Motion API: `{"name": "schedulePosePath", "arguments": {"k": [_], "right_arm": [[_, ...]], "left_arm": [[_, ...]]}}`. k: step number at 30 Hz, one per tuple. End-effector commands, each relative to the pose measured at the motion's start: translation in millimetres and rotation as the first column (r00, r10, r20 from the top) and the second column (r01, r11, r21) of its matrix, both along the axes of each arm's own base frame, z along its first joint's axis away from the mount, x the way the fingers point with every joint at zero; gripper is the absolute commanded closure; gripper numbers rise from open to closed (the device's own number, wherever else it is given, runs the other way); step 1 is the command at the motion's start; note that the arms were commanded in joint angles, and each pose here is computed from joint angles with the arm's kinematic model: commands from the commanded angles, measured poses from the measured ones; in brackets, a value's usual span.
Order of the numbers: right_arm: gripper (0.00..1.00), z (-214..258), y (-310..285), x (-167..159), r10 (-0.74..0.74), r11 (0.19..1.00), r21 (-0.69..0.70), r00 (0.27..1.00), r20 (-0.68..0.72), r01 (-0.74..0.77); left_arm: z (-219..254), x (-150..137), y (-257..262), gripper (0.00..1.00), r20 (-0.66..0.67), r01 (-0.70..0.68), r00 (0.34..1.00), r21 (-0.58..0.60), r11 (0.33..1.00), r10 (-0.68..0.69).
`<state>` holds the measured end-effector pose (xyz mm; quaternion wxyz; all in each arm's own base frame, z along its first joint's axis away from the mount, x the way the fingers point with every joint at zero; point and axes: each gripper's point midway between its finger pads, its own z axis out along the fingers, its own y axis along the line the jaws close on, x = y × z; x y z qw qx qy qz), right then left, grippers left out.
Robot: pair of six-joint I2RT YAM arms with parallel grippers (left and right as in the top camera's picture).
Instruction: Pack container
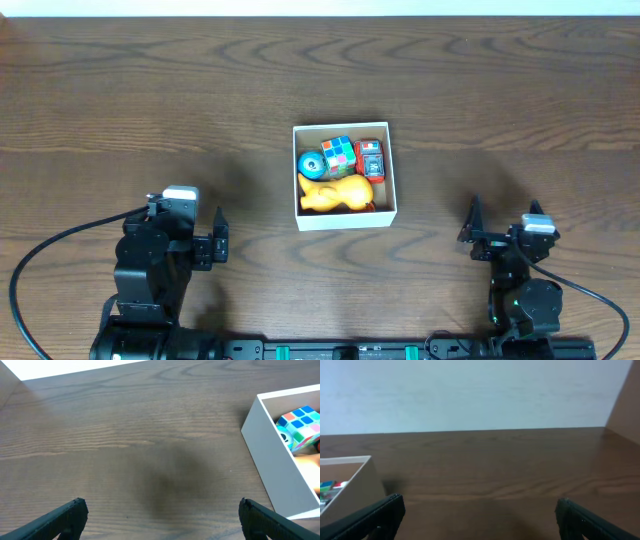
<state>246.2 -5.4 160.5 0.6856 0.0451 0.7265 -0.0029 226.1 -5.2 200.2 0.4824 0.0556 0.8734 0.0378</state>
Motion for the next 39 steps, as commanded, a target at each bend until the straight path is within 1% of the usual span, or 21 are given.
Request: {"name": "schedulePosePath", "arguments": {"k": [1, 33, 36, 39], "right_arm": [[0.01, -1, 2, 0, 0.021, 1.0, -0.02, 1.0, -0.002, -0.022], [0.01, -1, 2, 0, 0.021, 1.0, -0.02, 1.0, -0.003, -0.022], [0.01, -1, 2, 0, 0.021, 1.0, -0.02, 1.0, -0.003, -0.022], [0.01, -1, 2, 0, 0.021, 1.0, -0.02, 1.0, -0.003, -0.022]], "left_arm": [[1, 0, 1, 0.02, 0.002, -0.014, 1.0, -0.008, 1.0, 0.014], [0, -1, 1, 0.02, 0.0, -0.014, 1.0, -0.008, 1.0, 0.014], [5, -7, 7, 0.02, 0.022, -0.023, 1.0, 0.037, 0.999, 0.022], [2, -23, 4, 0.02, 0.028, -0.003, 1.0, 0.023, 1.0, 0.003]]}}
